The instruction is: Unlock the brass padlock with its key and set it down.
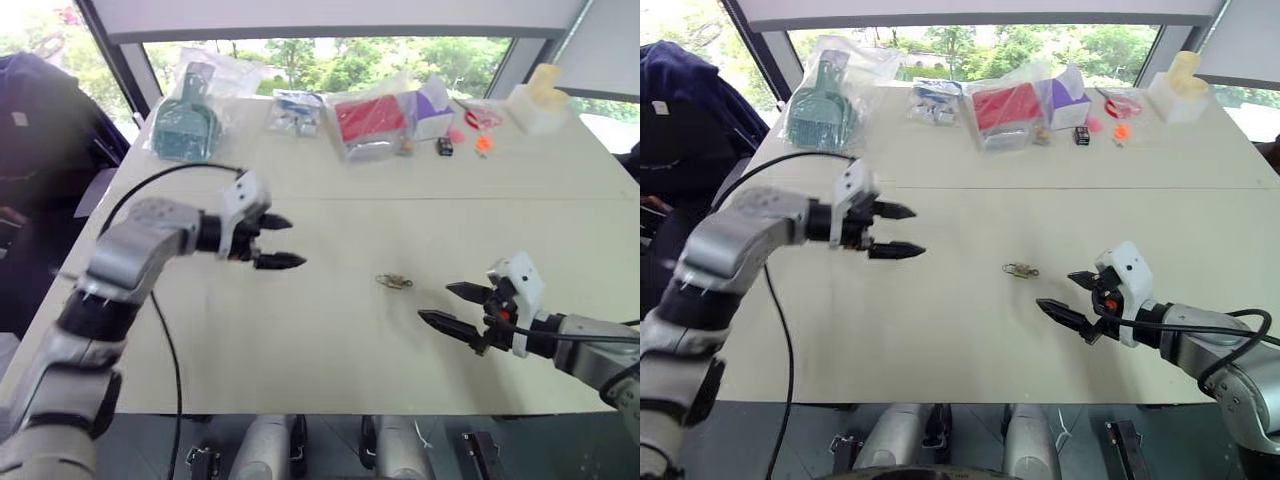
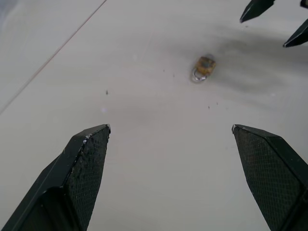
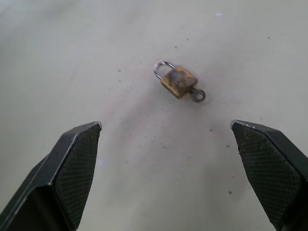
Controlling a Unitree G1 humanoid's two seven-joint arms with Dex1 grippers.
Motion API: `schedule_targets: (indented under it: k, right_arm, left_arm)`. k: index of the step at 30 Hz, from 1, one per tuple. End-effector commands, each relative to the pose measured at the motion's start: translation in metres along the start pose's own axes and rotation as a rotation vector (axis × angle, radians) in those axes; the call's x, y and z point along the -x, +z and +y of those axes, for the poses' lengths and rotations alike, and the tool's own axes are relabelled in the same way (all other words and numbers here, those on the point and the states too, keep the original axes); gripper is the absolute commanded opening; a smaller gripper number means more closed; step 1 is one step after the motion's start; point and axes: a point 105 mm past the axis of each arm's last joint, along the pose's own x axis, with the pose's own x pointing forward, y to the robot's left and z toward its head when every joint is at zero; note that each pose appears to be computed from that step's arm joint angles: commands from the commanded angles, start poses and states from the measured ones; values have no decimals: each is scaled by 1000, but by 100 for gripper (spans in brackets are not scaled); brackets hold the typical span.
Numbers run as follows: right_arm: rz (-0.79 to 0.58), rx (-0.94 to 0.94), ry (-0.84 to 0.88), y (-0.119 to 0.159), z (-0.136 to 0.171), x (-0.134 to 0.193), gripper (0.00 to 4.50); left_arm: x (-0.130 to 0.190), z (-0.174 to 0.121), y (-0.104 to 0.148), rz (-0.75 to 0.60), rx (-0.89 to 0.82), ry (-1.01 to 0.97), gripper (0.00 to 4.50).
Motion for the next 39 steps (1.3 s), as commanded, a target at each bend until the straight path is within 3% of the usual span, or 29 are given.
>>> schedule_targets:
  k: [1, 11, 24, 27, 30, 36, 39]
  right_arm:
    - [-27, 55, -35, 10, -2, 5, 446]
    - [-39, 44, -115, 8, 0, 24, 446]
    - [-68, 30, -169, 6, 2, 25, 446]
    - [-74, 26, -171, 6, 4, 23, 446]
    - [-77, 24, -173, 6, 4, 23, 450]
    - [-78, 19, -171, 5, 4, 20, 450]
    - [-76, 18, -165, 5, 3, 17, 450]
  left_arm:
    - [-29, 9, 7, 24, -118, -48, 423]
    - [-119, -25, 14, 25, -204, -353, 423]
    - [-172, -54, 7, 78, -145, -399, 423]
    - [-178, -55, -8, 174, -205, -365, 423]
    - [-179, -51, -16, 223, -223, -330, 338]
    - [-171, -45, -21, 260, -237, -329, 95]
    - [-167, -47, -26, 282, -246, -369, 76]
